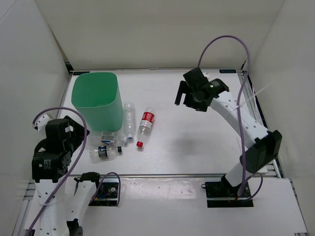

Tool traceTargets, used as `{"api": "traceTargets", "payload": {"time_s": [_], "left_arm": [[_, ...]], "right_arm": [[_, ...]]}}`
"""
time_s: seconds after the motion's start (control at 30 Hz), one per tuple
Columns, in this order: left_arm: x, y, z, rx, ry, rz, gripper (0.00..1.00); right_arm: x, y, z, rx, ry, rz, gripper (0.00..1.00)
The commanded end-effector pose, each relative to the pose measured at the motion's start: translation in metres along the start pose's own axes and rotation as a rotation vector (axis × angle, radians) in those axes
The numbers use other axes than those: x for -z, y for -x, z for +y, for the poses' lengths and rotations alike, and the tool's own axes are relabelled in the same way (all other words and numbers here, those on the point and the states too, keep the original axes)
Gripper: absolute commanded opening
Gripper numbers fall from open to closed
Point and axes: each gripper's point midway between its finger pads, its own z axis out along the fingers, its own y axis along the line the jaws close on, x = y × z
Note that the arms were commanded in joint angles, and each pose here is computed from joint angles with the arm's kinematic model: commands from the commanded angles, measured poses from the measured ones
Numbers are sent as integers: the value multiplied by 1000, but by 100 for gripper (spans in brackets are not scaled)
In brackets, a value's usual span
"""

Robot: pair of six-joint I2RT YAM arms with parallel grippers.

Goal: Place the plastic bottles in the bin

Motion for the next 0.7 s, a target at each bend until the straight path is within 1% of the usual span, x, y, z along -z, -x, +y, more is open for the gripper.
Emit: {"api": "traceTargets", "payload": {"time_s": [0.0,0.03,0.1,0.13,0.17,0.27,0.3,0.37,0.4,0.43,0.5,0.53,0.57,0.6,0.63,0.67], "left_arm": [[5,2,17,-70,85,5,100],[2,2,16,-76,94,14,100],[1,1,16,-79,100,21,100],[1,1,16,-79,100,21,100],[-1,2,16,-67,115,19,100],[-6,1,17,-66,139,27,100],[-8,0,17,-70,146,34,100],[-2,2,9,-77,100,44,100],[0,2,8,-96,87,49,100],[2,3,6,-106,70,53,100],[4,4,4,-126,52,55,100],[8,8,3,-153,40,42,100],[8,8,3,-153,39,42,100],[8,10,5,-166,47,36,100],[10,12,3,-163,42,29,100],[10,12,3,-163,42,29,100]], "right_arm": [[-7,-11,38,87,154,134,100],[-10,-15,41,91,150,173,100],[-28,-27,55,86,177,298,100],[-43,-42,52,90,130,384,100],[-45,-44,54,90,125,410,100],[-51,-47,73,89,216,443,100],[-58,-43,85,87,290,437,100],[-60,-48,103,80,388,480,100],[-55,-48,118,76,464,508,100],[-67,-49,126,61,482,518,100],[-74,-50,141,61,521,525,100],[-92,-61,151,42,528,577,100],[-89,-55,155,45,542,561,100],[-104,-66,158,50,523,591,100],[-109,-68,161,35,527,611,100],[-121,-80,162,29,507,641,100]]}}
